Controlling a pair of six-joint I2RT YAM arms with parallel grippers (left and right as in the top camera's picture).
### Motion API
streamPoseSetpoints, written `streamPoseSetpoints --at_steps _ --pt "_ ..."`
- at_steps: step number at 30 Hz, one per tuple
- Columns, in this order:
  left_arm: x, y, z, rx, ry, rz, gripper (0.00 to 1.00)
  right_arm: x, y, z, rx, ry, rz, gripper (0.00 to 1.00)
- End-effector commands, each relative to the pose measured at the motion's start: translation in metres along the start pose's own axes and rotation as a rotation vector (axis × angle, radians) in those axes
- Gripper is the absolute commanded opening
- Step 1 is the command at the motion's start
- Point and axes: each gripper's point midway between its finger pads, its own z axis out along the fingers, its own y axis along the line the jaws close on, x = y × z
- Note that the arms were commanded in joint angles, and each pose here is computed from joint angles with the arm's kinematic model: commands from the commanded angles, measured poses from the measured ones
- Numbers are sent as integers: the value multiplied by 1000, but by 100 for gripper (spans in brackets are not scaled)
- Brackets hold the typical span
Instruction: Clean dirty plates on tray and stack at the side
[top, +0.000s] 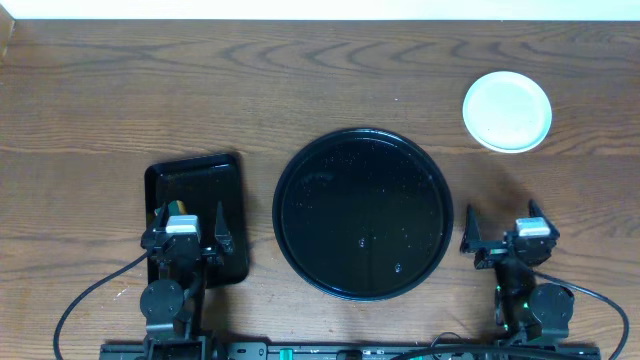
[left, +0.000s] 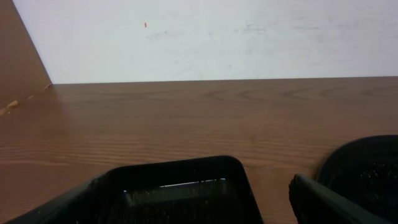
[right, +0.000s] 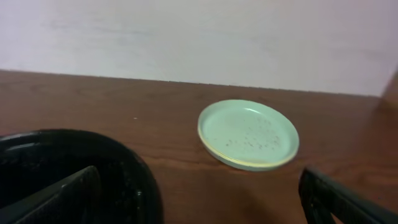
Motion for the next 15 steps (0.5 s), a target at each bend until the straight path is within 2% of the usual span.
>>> streamPoseSetpoints --at_steps 1,15 --pt "15 -3 1 19 43 8 91 1 -17 -1 97 -3 82 99" --pt "15 -3 1 19 43 8 90 1 -17 -1 96 -3 75 99"
